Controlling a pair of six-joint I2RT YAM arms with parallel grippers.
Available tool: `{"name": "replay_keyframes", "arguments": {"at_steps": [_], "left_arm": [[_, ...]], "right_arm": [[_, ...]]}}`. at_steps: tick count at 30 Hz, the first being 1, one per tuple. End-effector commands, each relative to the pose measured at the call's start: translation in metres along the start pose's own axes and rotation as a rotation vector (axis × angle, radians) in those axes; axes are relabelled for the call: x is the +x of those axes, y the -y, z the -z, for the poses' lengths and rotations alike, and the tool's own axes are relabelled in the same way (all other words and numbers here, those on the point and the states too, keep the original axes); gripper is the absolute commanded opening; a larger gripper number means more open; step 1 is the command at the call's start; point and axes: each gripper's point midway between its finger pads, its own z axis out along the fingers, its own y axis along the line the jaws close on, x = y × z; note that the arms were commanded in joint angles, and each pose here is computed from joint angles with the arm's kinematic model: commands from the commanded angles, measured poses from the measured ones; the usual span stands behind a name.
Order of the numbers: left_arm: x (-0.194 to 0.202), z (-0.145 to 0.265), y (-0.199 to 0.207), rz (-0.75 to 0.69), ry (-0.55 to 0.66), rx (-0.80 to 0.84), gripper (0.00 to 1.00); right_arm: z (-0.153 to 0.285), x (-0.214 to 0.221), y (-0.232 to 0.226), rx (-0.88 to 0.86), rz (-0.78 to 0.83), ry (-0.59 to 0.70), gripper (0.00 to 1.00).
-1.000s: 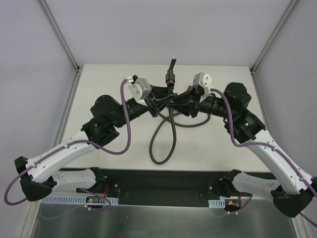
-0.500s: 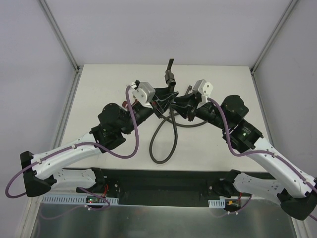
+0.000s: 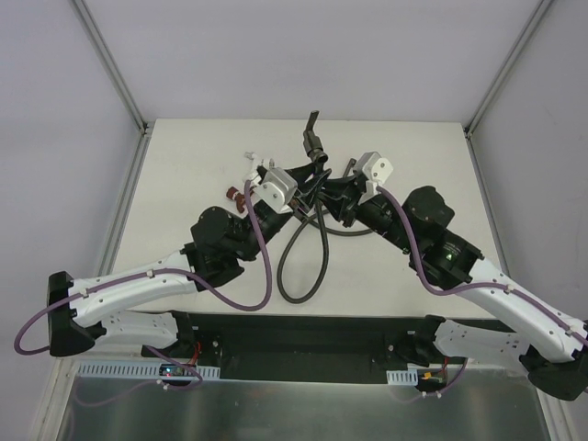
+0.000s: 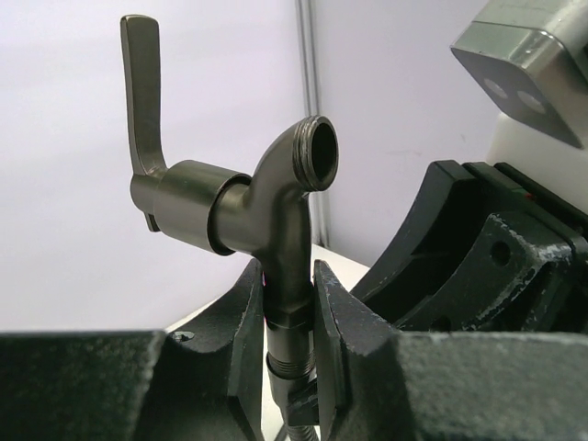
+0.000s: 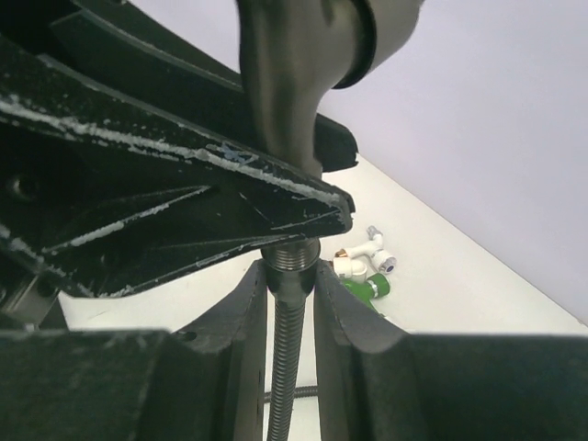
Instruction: Install the water faucets
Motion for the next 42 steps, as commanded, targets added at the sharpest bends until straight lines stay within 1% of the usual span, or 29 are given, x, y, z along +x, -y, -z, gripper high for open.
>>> {"name": "replay_keyframes", "arguments": {"at_steps": [1, 8, 17, 18, 19, 20, 21, 23, 25, 26, 27, 29, 32, 34, 35, 37, 38, 42], "left_arm": [[0.026, 0.000, 0.005, -0.052, -0.054, -0.038, 0.00], [0.033, -0.003, 0.008, -0.107, -0.061, -0.090, 0.00], [0.031, 0.000, -0.001, -0.120, -0.068, -0.141, 0.00], [0.030, 0.001, -0.003, -0.119, -0.070, -0.150, 0.00], [0.029, 0.001, -0.004, -0.119, -0.068, -0.153, 0.00], [0.029, 0.002, -0.005, -0.122, -0.068, -0.154, 0.00], [0.027, 0.003, -0.006, -0.119, -0.064, -0.155, 0.00], [0.026, 0.004, -0.007, -0.118, -0.065, -0.155, 0.00], [0.025, 0.005, -0.006, -0.113, -0.066, -0.148, 0.00], [0.022, 0.006, -0.008, -0.097, -0.062, -0.149, 0.00], [0.023, 0.006, -0.011, -0.091, -0.065, -0.150, 0.00], [0.025, 0.007, -0.011, -0.058, -0.072, -0.138, 0.00], [0.024, 0.009, -0.016, -0.036, -0.069, -0.139, 0.00], [0.022, 0.010, -0.020, -0.031, -0.068, -0.143, 0.00], [0.022, 0.010, -0.020, -0.020, -0.066, -0.137, 0.00], [0.023, 0.012, -0.024, -0.008, -0.068, -0.138, 0.00], [0.024, 0.013, -0.025, 0.006, -0.071, -0.136, 0.00], [0.020, 0.017, -0.032, 0.054, -0.059, -0.119, 0.00]], "right_arm": [[0.008, -0.073, 0.012, 0.101, 0.000, 0.264, 0.02], [0.007, -0.073, 0.010, 0.161, 0.002, 0.283, 0.02], [0.004, -0.064, 0.013, 0.197, -0.006, 0.259, 0.02], [0.004, -0.064, 0.013, 0.196, -0.008, 0.255, 0.03], [0.003, -0.063, 0.012, 0.189, -0.008, 0.252, 0.05], [0.001, -0.062, 0.011, 0.186, -0.007, 0.249, 0.11], [0.001, -0.061, 0.010, 0.182, -0.007, 0.245, 0.14], [-0.002, -0.059, 0.010, 0.179, -0.008, 0.237, 0.21], [-0.003, -0.056, 0.010, 0.179, -0.006, 0.226, 0.25], [-0.003, -0.056, 0.010, 0.179, -0.006, 0.225, 0.30], [-0.004, -0.054, 0.009, 0.178, -0.007, 0.217, 0.32], [-0.005, -0.053, 0.009, 0.177, -0.006, 0.214, 0.36], [-0.005, -0.052, 0.010, 0.174, -0.010, 0.213, 0.44], [-0.006, -0.050, 0.010, 0.169, -0.014, 0.205, 0.47], [-0.007, -0.049, 0.011, 0.170, -0.015, 0.201, 0.50], [-0.009, -0.046, 0.009, 0.151, -0.020, 0.183, 0.53], [-0.010, -0.043, 0.011, 0.149, -0.020, 0.172, 0.56], [-0.011, -0.029, 0.009, 0.085, -0.030, 0.112, 0.60]]}}
